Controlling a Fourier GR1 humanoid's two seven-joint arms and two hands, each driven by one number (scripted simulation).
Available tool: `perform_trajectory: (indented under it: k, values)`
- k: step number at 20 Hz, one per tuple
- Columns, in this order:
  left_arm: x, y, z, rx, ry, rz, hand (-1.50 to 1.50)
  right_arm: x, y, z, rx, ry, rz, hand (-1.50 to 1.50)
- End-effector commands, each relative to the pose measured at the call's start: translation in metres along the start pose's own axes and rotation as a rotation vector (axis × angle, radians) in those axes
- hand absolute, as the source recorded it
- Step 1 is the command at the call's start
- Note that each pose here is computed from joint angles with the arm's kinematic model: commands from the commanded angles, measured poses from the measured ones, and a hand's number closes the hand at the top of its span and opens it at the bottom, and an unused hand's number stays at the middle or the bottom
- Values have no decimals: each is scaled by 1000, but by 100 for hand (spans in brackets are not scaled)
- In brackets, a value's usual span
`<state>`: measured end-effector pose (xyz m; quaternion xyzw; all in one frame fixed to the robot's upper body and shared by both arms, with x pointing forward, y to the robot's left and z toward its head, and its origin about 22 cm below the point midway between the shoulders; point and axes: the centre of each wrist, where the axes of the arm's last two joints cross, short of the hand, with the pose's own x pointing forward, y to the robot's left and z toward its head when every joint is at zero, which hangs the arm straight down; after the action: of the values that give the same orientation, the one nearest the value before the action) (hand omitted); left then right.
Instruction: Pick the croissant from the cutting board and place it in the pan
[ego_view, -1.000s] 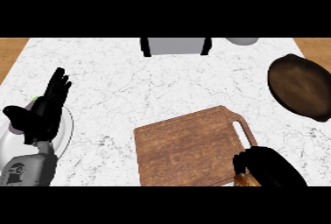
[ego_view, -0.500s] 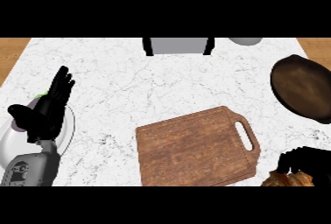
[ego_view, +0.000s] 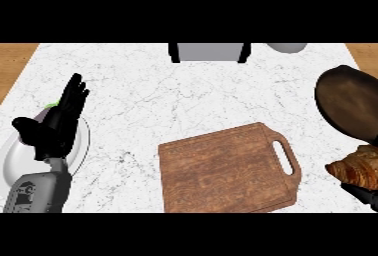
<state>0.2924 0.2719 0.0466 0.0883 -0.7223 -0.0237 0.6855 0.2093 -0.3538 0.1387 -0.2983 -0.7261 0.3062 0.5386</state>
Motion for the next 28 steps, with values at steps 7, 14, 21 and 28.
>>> perform_trajectory:
  k: [7, 14, 21, 28]
  values:
    - [20, -18, -9, -25, -26, 13, 0, -102, -49, -68, -139, 94, 78, 150]
    - [10, -22, -12, -46, -46, 1, 0, -144, -29, -87, -191, 154, 252, 150]
    - [23, -19, -28, -63, -34, 20, 0, -166, -27, -94, -213, 190, 198, 150]
    - [18, -28, -24, -85, -68, 21, 0, -182, 0, -83, 34, 337, -15, -150]
